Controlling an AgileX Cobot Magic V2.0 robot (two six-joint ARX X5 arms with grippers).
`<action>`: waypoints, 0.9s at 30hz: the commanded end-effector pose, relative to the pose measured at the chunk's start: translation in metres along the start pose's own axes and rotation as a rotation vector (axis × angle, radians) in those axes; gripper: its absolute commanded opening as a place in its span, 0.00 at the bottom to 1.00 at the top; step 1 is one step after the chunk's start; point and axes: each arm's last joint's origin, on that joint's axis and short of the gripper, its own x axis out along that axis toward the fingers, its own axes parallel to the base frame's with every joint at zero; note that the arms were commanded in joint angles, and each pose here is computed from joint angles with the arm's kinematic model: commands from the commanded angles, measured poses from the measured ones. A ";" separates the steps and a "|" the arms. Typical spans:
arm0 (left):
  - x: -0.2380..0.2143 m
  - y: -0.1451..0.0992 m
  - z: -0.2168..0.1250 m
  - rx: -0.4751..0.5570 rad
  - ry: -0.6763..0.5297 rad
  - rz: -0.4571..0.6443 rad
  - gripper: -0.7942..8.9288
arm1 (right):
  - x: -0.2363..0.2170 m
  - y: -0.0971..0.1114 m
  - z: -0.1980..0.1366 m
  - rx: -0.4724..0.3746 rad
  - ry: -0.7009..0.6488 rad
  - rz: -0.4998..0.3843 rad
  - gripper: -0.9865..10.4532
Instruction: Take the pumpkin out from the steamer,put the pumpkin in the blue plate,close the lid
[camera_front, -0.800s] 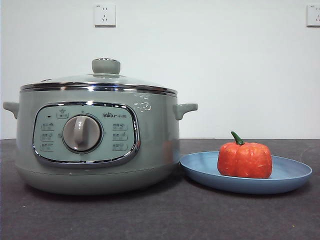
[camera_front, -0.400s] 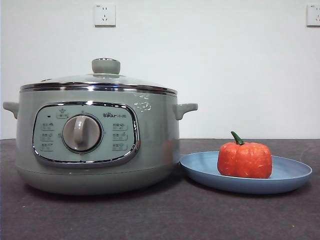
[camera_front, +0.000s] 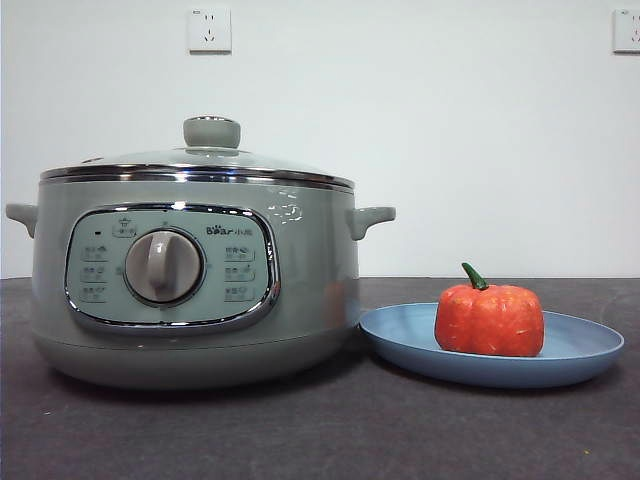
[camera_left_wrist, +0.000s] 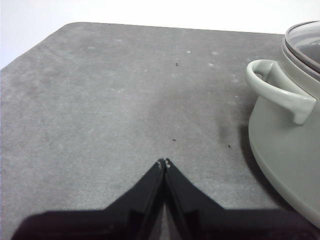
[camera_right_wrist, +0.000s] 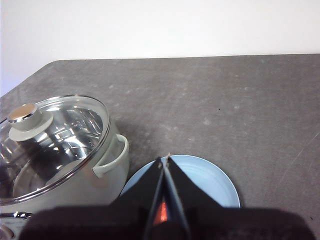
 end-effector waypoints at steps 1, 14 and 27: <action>0.001 0.001 -0.005 -0.008 0.016 0.008 0.08 | 0.001 0.000 -0.002 0.008 0.000 -0.002 0.07; 0.001 0.001 -0.005 -0.008 0.015 0.007 0.08 | -0.004 -0.004 -0.008 -0.145 0.029 -0.024 0.07; 0.001 0.001 -0.005 -0.008 0.015 0.007 0.08 | 0.004 -0.049 -0.097 -0.130 -0.132 -0.204 0.07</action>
